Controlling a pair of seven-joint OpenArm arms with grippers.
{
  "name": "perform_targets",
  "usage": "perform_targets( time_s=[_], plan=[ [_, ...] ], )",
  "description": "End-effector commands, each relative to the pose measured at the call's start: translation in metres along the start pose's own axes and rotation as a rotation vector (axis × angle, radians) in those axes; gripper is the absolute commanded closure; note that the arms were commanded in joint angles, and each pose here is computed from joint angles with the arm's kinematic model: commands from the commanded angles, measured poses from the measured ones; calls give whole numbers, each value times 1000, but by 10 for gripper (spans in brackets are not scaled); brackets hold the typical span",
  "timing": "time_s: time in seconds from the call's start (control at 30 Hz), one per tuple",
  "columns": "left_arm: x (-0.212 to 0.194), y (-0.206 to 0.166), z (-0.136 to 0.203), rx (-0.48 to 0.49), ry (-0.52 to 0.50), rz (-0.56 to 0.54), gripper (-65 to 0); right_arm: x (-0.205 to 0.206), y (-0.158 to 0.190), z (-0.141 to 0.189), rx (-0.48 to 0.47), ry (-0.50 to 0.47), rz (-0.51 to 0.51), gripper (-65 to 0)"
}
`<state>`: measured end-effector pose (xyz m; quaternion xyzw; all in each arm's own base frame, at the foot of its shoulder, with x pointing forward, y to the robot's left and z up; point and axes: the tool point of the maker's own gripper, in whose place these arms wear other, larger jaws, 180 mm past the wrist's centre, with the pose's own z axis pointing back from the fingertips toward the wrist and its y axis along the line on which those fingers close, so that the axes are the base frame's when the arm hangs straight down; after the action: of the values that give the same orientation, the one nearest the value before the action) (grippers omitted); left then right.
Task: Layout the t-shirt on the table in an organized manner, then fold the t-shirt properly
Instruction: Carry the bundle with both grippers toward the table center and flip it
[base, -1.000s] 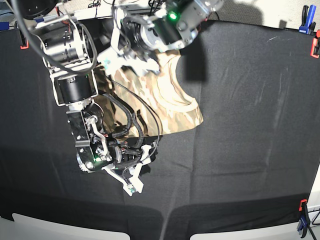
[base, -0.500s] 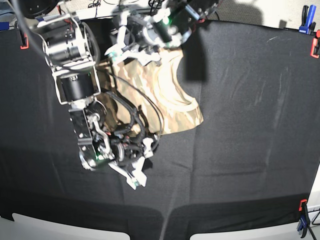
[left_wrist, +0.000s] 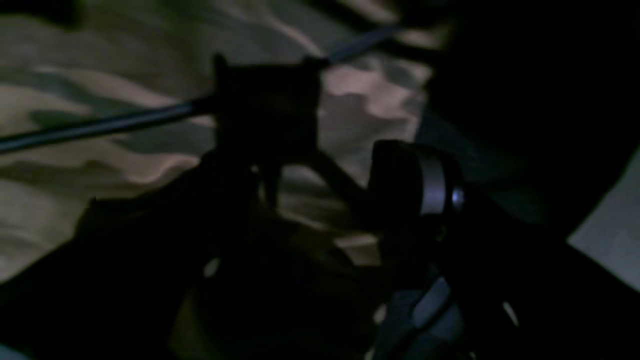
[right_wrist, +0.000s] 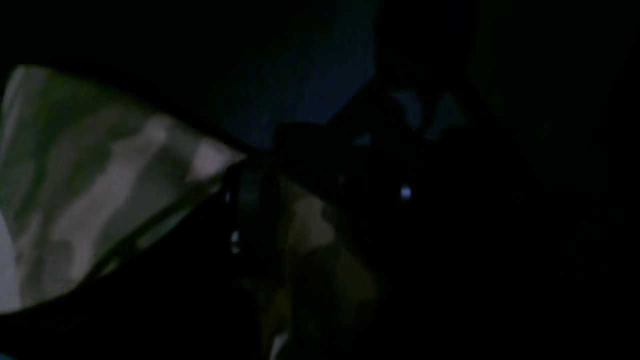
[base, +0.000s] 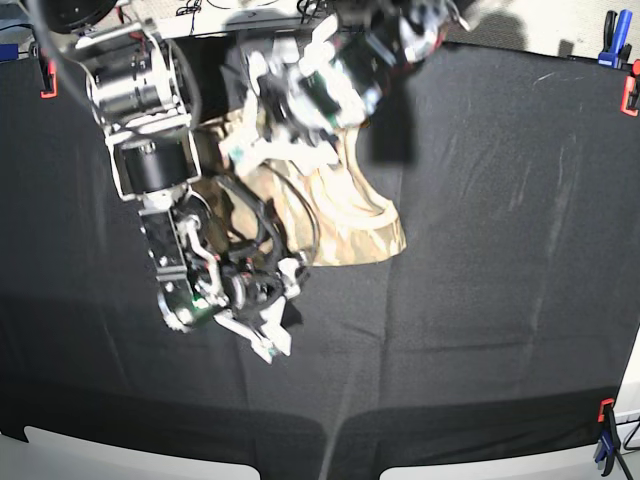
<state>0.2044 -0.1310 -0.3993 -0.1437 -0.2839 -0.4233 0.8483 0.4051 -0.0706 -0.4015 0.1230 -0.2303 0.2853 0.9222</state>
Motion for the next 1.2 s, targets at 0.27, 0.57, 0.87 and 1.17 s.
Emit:
perform_targets(
  time_s=[0.27, 0.57, 0.87, 1.17],
  plan=[
    [-26, 27, 4, 74, 52, -48, -404, 10, -37, 31, 16, -110, -56, -280],
    [-42, 54, 8, 182, 91, -121, -404, -23, -15, 22, 124, -59, -70, -280],
    [-43, 97, 16, 295, 92, -75, -404, -32, -16, 29, 170, -47, -81, -280],
    [-43, 152, 31, 406, 71, 43, -404, -35, -16, 29, 171, -45, -83, -280]
  ],
)
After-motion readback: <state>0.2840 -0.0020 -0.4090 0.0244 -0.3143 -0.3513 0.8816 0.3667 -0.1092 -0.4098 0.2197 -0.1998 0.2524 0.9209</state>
